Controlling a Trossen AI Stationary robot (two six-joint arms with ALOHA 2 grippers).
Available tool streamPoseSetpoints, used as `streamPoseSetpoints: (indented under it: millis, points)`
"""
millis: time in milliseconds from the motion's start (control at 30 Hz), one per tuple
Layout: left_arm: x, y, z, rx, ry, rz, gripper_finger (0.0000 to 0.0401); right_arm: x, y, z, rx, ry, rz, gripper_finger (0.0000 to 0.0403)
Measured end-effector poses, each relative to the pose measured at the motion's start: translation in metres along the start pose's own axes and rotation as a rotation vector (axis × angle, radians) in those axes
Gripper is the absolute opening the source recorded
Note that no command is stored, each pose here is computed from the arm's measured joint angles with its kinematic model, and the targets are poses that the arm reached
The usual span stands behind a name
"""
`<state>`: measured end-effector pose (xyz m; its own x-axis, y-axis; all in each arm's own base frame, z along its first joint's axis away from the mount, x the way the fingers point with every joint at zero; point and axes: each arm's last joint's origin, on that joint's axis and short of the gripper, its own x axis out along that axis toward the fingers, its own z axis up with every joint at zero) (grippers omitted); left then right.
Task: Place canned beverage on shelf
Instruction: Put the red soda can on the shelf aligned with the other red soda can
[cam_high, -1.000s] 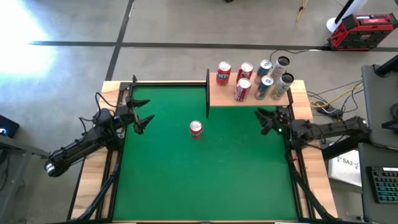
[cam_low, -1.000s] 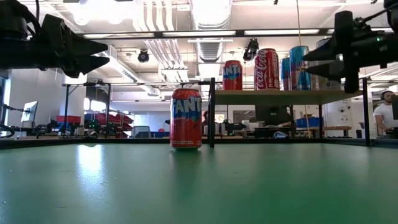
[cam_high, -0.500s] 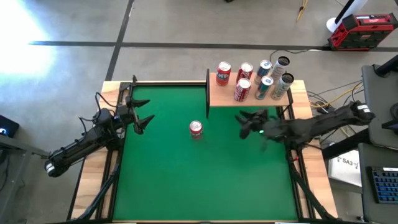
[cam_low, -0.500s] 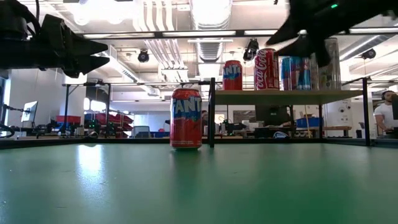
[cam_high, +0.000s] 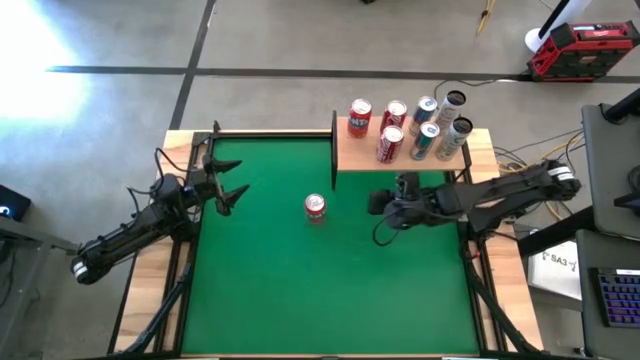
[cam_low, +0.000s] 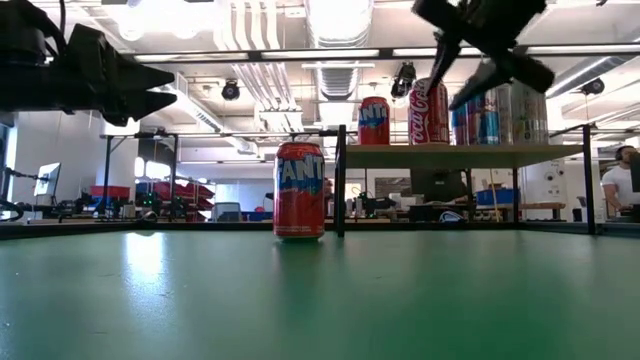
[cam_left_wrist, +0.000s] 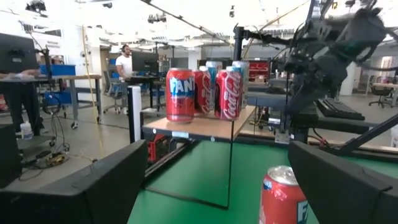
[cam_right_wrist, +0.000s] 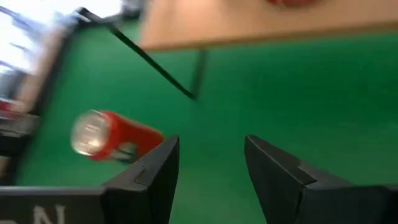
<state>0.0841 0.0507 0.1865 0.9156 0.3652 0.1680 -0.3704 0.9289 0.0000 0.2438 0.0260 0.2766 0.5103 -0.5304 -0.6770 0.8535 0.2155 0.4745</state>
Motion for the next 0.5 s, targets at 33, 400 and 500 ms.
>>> streamPoseSetpoints:
  millis: [33,400,500]
  points:
    - [0.0,0.0,0.0,-0.001,0.004,0.0,0.0372,-0.002,0.004,0.001,-0.001,0.024,-0.033,0.0173]
    - [0.001,0.0,-0.002,-0.004,0.016,0.001,0.0372,-0.032,0.037,0.023,0.055,0.155,-0.3,0.0173]
    - [0.001,0.0,-0.002,-0.005,0.023,0.002,0.0372,-0.035,0.042,0.026,0.042,0.157,-0.301,0.0173]
